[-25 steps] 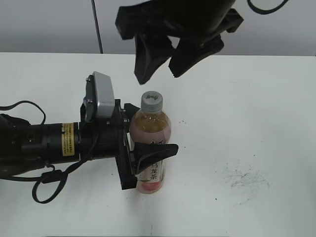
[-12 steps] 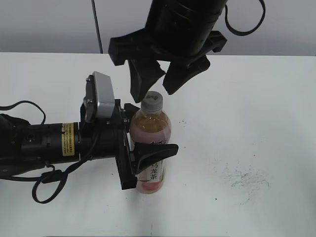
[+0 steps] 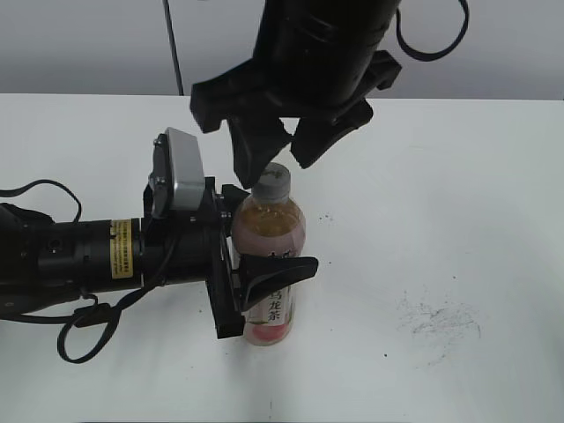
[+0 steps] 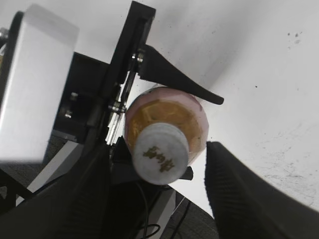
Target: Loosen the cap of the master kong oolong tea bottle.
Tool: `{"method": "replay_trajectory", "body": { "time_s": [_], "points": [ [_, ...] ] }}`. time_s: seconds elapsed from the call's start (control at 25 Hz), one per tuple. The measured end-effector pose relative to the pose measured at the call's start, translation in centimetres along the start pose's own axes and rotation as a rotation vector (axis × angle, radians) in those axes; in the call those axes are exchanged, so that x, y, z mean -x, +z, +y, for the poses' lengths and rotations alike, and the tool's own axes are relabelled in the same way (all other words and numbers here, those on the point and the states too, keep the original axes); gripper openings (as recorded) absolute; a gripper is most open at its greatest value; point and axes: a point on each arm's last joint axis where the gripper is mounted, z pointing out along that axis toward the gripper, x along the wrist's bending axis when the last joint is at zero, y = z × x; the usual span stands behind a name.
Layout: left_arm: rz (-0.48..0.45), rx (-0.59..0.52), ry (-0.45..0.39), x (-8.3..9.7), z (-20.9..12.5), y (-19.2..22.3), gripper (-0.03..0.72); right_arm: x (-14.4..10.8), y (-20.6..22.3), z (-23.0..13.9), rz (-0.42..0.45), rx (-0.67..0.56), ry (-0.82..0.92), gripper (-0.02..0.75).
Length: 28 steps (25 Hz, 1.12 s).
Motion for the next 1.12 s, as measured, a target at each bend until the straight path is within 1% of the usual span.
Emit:
{"method": "replay_trajectory", "body": {
  "time_s": [0.16,0.4,0.56,0.8,1.04,1.12],
  "points": [
    [0.000,0.000,0.000,0.0,0.0,0.0,0.446,-1.2,0.2,-0.3,-0.033,-0.001,-0.057,0.450],
    [0.000,0.000,0.000,0.0,0.0,0.0,0.446,-1.0,0.4,-0.2,-0.069,-0.001,-0.074,0.450],
    [0.000,0.000,0.000,0.0,0.0,0.0,0.446,-0.9,1.0,-0.1,-0.076,-0.016,-0.075,0.450],
    [0.000,0.000,0.000,0.0,0.0,0.0,0.446,-1.0,1.2,-0.1,-0.060,-0.023,-0.069,0.445],
    [0.000,0.000,0.000,0.0,0.0,0.0,0.446,-1.0,1.3,-0.1,-0.058,-0.027,-0.068,0.372],
    [0.000,0.000,0.000,0.0,0.0,0.0,0.446,-1.0,1.3,-0.1,-0.058,-0.027,-0.068,0.334]
  ]
}}
